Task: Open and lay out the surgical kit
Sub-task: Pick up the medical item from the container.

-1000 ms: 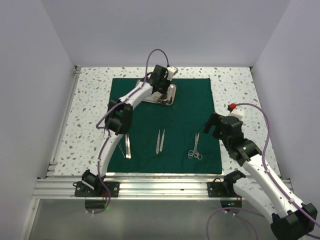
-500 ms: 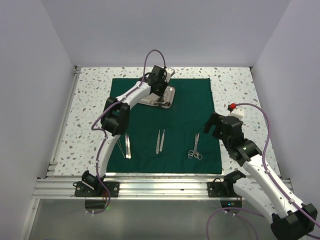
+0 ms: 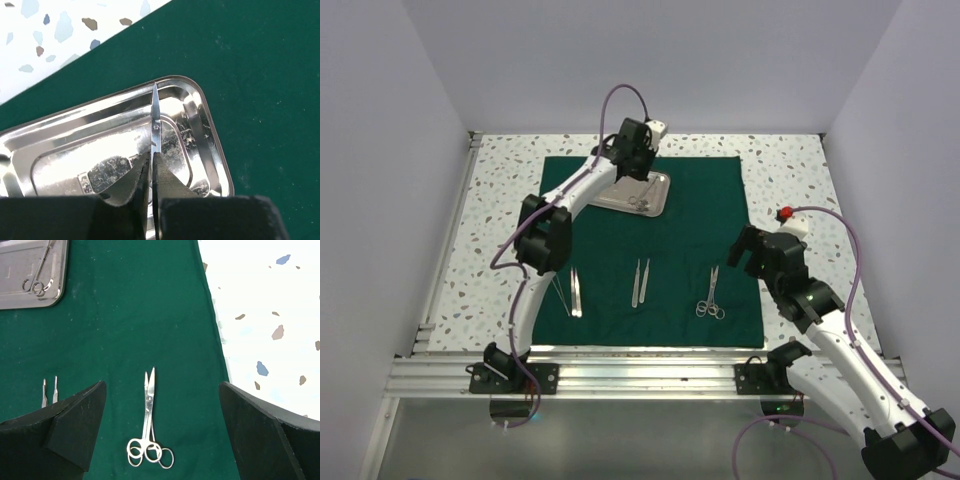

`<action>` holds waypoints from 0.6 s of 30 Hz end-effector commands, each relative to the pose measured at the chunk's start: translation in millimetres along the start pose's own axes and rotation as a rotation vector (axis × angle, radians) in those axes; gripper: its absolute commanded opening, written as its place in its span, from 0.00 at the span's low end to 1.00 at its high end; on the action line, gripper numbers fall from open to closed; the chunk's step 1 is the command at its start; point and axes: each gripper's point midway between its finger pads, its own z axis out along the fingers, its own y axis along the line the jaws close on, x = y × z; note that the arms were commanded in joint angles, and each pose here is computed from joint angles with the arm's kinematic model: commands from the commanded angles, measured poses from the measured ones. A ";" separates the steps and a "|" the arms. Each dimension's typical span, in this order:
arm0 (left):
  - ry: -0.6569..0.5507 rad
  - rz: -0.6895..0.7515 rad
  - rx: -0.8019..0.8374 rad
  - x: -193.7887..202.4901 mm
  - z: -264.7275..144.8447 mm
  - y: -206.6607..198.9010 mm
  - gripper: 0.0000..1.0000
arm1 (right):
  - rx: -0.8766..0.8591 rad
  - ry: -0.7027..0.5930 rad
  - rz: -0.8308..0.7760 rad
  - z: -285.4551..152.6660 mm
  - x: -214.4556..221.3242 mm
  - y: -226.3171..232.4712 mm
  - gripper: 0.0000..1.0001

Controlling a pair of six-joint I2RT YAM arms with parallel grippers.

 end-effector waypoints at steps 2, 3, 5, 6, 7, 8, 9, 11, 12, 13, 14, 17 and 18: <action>0.009 0.002 -0.011 5.7 -16.8 4.0 0.19 | -0.034 -0.023 0.000 -1.6 -6.6 6.9 0.98; -0.011 0.009 -0.010 5.0 -15.5 4.0 0.32 | -0.033 -0.022 0.000 -1.5 -6.6 6.8 0.99; 0.023 0.011 0.000 26.5 -6.4 2.0 0.39 | -0.033 -0.020 0.000 -0.8 -6.0 7.0 0.98; 0.024 0.017 0.001 31.1 -1.1 2.1 0.42 | -0.032 -0.017 -0.002 -0.3 -5.4 6.9 0.98; 0.032 0.021 0.001 35.9 3.0 1.7 0.43 | -0.033 -0.017 -0.002 -0.4 -5.2 7.3 0.98; 0.034 0.026 0.002 38.3 6.7 0.4 0.44 | -0.031 -0.018 -0.002 -0.2 -5.5 6.7 0.98; 0.035 0.028 -0.001 43.1 14.7 1.2 0.44 | -0.032 -0.017 -0.002 -0.3 -5.4 6.9 0.98; 0.019 0.031 -0.004 39.3 20.4 0.4 0.43 | -0.032 -0.018 -0.002 0.0 -5.7 7.4 0.98; -0.003 0.034 -0.007 36.5 25.7 -0.4 0.44 | -0.029 -0.016 -0.003 0.7 -4.7 6.8 0.98; -0.016 0.061 -0.010 33.7 27.5 -1.9 0.43 | -0.028 -0.018 -0.003 0.6 -5.4 6.8 0.98; -0.045 0.072 -0.016 27.5 30.7 -1.3 0.44 | -0.026 -0.016 -0.005 1.1 -5.0 6.4 0.99; -0.079 0.084 -0.014 16.8 36.3 -5.4 0.45 | -0.019 -0.017 -0.004 1.8 -5.0 5.3 0.98; -0.067 0.085 -0.015 22.2 43.4 -4.9 0.45 | -0.018 -0.017 -0.004 1.9 -5.5 5.3 0.99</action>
